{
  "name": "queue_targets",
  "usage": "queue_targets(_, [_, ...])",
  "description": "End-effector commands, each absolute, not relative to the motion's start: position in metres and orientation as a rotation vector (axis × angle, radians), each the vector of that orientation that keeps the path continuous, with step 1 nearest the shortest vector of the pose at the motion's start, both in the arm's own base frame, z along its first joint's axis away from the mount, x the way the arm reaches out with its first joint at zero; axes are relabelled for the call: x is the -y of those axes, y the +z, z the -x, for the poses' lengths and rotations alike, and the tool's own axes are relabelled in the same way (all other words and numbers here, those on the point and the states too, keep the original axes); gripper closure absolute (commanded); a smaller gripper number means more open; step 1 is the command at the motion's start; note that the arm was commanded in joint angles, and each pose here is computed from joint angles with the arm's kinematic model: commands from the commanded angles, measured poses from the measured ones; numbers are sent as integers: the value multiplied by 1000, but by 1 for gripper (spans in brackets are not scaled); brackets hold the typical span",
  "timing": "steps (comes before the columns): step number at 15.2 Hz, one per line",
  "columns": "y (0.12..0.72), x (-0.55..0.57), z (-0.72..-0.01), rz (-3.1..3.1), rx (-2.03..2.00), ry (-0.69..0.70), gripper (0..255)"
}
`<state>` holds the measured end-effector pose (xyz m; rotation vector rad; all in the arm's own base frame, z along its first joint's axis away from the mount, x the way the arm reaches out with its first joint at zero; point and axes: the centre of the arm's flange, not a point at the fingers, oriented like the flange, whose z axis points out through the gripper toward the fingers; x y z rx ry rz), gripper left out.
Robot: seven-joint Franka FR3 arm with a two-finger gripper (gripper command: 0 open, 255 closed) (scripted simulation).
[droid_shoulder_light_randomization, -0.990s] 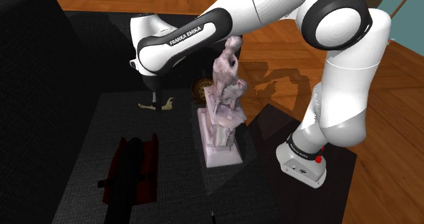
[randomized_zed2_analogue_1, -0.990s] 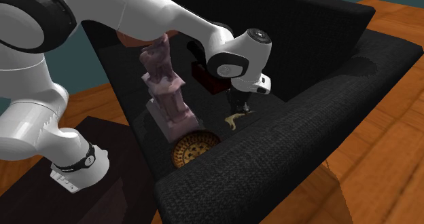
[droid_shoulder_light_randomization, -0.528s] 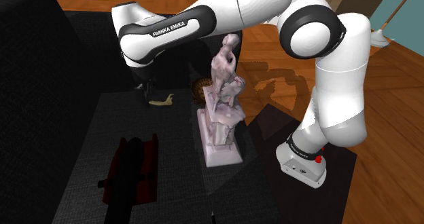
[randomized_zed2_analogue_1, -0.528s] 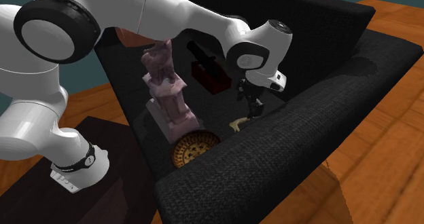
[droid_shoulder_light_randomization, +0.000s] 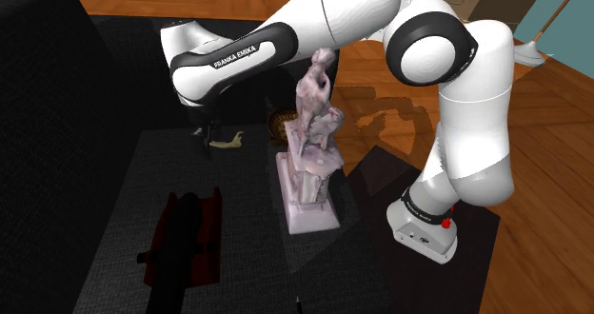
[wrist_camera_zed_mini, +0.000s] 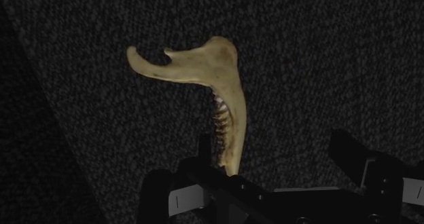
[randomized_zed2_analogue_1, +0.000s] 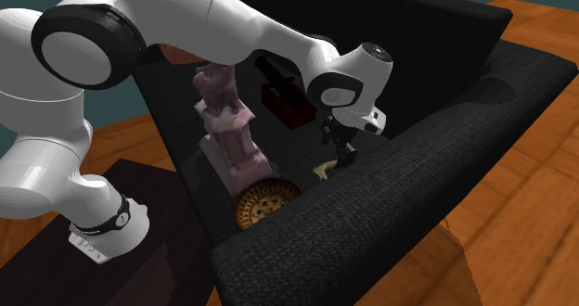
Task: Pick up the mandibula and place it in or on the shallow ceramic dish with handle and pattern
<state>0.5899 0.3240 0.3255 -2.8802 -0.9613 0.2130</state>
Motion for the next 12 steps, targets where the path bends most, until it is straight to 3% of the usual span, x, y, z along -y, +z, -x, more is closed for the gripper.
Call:
queue_targets(1, [325,-324,-590,2880,961,212,0])
queue_targets(5, [325,-324,-590,2880,961,212,0])
queue_targets(6, [325,-324,-590,2880,961,212,255])
queue_targets(12, [323,-322,-594,2880,962,212,255])
